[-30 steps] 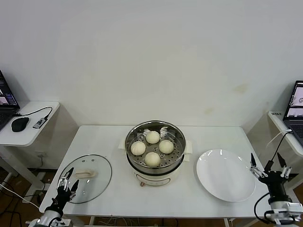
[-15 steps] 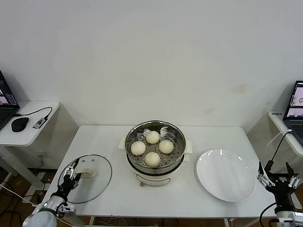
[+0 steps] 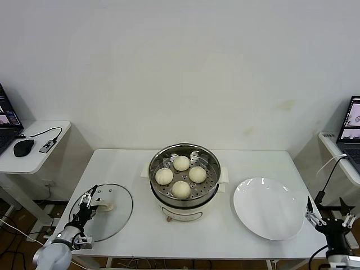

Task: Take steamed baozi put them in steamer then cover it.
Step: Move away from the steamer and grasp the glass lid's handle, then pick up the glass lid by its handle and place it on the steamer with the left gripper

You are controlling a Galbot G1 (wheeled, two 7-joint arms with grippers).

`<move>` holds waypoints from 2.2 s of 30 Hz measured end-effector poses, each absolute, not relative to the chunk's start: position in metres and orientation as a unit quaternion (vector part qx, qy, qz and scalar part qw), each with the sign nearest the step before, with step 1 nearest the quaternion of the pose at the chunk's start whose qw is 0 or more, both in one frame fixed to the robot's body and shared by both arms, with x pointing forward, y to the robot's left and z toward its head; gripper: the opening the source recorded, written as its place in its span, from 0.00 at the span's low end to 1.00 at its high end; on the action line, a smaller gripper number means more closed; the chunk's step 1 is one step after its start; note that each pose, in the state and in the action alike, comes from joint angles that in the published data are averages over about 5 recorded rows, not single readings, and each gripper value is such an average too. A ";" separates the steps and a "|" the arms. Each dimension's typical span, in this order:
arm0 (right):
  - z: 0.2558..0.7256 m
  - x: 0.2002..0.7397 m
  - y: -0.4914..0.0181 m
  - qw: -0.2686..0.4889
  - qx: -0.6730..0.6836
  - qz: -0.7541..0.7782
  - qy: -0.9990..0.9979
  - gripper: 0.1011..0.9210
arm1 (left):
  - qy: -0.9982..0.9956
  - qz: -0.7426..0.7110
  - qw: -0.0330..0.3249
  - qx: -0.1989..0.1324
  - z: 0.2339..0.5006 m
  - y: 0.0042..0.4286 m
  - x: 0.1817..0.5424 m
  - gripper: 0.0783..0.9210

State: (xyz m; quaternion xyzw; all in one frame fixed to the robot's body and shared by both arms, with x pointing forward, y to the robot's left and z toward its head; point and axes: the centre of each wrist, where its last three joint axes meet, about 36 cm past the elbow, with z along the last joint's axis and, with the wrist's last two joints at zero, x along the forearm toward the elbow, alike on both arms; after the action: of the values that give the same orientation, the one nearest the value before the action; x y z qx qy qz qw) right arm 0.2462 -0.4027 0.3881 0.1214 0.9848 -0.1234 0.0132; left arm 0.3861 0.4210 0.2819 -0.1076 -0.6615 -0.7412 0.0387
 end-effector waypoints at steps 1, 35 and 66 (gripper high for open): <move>0.388 0.246 -0.402 0.013 0.121 -0.123 0.985 0.88 | -0.662 -0.741 0.040 -0.108 0.281 0.422 0.387 0.83; 0.398 0.247 -0.391 0.017 0.096 -0.128 0.987 0.88 | -0.682 -0.730 0.025 -0.024 0.319 0.410 0.360 0.08; 0.368 0.257 -0.352 -0.005 0.063 -0.140 0.988 0.88 | -0.733 -0.678 -0.033 -0.033 0.480 0.253 0.393 0.08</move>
State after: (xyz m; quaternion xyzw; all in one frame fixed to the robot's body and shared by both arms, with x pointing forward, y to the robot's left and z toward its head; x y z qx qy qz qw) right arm 0.2568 -0.3516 0.3676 0.0630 0.9881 -0.1404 -0.0045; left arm 0.3928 0.2532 0.4801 -0.0334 -0.7333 -0.6783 -0.0326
